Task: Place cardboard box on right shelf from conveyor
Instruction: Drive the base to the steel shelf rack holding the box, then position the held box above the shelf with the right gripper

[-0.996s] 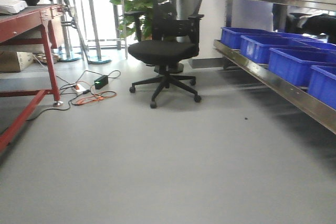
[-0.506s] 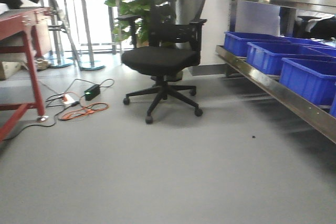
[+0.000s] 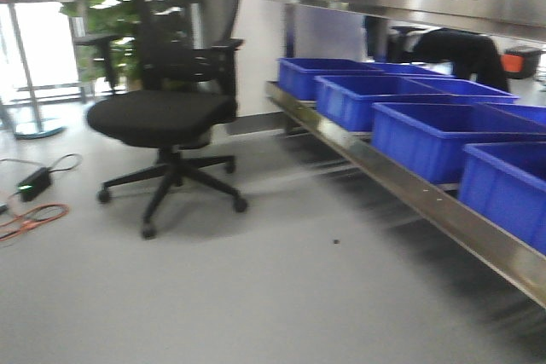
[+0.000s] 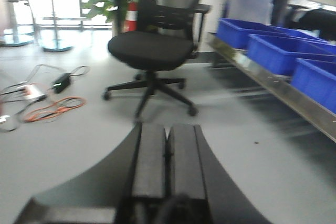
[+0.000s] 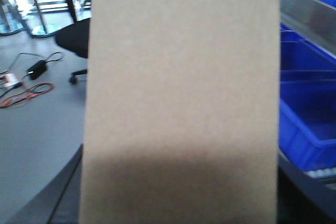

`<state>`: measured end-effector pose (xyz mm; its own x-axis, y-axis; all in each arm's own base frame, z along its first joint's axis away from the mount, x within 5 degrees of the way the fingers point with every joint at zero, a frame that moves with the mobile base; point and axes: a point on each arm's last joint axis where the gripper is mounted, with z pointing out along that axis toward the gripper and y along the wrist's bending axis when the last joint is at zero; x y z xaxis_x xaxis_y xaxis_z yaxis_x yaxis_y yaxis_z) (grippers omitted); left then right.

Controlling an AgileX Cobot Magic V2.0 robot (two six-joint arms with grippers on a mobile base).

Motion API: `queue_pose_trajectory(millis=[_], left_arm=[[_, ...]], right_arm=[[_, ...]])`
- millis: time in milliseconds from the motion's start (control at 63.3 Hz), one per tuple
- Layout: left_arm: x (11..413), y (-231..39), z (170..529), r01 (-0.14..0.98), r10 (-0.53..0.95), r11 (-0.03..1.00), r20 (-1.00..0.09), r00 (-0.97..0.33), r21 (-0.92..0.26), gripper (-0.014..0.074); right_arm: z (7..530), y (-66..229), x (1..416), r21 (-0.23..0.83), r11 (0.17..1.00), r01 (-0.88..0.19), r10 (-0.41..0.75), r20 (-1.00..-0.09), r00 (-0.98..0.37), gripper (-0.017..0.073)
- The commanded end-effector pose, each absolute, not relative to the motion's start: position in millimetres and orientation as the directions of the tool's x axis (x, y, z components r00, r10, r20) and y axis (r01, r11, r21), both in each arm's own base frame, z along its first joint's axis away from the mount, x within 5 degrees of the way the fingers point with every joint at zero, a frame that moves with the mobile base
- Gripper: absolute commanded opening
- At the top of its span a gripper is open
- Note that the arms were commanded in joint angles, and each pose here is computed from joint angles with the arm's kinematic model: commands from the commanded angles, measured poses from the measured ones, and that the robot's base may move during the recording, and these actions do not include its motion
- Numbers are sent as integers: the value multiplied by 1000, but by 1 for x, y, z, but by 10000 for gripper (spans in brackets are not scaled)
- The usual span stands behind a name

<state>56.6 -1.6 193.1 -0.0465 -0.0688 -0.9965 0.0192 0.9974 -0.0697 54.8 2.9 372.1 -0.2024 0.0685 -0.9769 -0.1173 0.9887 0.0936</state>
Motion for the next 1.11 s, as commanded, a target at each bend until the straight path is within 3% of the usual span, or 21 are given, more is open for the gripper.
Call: queue_pose_trajectory(millis=[0,1091], left_arm=[[56,-1,202,20,-80,997,-996,49,-79,-119],[56,-1,202,20,-80,997,-996,49,-79,-119]], right_arm=[[389,4,56,76,988,-133,63,-994,-94,209],[389,4,56,76,988,-133,63,-993,-95,209]])
